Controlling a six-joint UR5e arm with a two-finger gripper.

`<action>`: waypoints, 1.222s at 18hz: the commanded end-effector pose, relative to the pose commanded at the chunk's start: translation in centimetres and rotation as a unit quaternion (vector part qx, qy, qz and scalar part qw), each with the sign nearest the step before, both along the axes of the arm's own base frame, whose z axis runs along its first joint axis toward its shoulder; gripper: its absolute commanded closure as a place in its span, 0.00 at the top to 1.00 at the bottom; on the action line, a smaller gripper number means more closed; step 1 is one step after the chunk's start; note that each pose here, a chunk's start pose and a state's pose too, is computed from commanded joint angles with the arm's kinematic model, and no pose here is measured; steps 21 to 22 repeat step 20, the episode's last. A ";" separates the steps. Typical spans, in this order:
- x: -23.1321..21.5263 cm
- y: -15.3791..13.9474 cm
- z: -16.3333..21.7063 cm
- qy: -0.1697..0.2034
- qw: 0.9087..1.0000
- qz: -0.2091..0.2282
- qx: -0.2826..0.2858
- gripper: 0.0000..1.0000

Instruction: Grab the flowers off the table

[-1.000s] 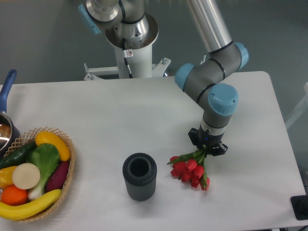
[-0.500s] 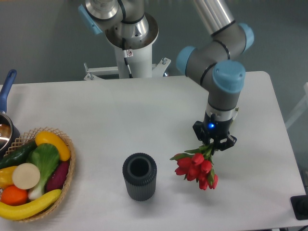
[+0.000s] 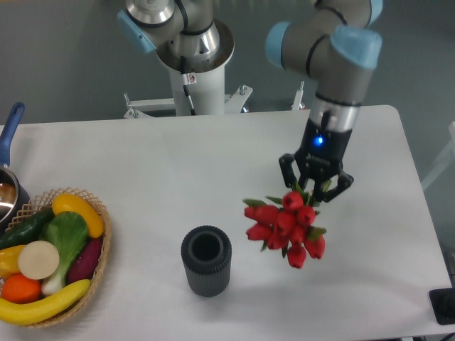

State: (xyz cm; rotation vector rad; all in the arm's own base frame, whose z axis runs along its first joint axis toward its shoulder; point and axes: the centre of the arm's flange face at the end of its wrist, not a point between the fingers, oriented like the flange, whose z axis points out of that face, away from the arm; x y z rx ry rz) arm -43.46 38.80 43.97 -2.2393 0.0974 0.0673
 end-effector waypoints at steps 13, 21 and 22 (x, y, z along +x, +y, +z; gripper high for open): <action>-0.5 -1.7 0.8 -0.052 0.995 -0.011 0.090 0.28; -0.6 -2.2 0.8 -0.051 0.995 -0.006 0.090 0.28; -0.6 -2.2 0.8 -0.051 0.995 -0.006 0.090 0.28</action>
